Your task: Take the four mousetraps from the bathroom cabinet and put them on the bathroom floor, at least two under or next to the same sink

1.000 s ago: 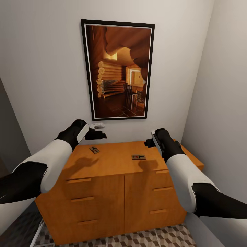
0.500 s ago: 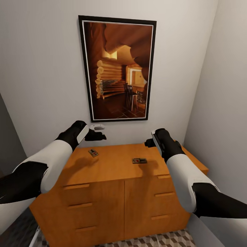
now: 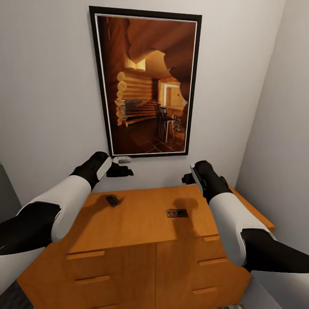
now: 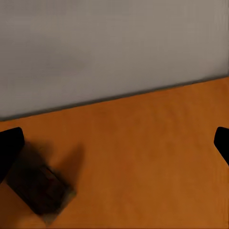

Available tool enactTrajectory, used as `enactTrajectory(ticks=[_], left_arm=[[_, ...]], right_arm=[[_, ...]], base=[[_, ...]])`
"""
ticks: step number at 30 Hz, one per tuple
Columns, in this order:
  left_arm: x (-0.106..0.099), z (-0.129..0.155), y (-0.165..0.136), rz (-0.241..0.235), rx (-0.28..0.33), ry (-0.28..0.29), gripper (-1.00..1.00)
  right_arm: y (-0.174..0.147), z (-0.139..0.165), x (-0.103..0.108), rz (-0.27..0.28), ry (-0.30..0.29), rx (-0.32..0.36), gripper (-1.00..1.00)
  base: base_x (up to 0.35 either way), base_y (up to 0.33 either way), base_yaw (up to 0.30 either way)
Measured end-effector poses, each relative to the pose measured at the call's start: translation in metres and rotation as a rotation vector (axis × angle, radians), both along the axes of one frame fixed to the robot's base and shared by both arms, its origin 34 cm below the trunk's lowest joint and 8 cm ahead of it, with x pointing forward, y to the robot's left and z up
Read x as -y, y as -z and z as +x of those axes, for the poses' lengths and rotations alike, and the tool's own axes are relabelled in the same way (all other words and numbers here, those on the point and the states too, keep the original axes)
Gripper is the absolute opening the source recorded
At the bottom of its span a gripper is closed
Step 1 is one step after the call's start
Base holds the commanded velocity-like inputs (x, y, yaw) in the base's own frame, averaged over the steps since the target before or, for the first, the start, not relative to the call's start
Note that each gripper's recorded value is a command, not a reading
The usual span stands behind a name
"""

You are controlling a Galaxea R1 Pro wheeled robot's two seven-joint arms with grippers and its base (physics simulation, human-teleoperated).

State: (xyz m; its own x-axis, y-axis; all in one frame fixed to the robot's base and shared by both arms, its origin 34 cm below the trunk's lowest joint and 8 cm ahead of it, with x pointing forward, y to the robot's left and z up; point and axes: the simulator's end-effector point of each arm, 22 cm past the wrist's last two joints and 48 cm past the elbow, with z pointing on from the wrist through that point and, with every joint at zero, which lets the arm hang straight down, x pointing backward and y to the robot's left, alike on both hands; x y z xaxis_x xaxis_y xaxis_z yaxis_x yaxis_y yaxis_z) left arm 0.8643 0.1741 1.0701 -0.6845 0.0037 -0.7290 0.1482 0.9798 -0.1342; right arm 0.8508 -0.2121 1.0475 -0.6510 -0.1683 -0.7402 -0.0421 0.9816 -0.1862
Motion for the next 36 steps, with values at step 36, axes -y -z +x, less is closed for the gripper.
enactTrajectory(ticks=[36], left_arm=[[0.010, -0.001, 0.000, -0.013, -0.002, 0.012, 1.00]], right_arm=[[0.096, -0.062, -0.120, -0.268, -0.645, -0.276, 1.00]], base=[[0.011, 0.000, 0.000]])
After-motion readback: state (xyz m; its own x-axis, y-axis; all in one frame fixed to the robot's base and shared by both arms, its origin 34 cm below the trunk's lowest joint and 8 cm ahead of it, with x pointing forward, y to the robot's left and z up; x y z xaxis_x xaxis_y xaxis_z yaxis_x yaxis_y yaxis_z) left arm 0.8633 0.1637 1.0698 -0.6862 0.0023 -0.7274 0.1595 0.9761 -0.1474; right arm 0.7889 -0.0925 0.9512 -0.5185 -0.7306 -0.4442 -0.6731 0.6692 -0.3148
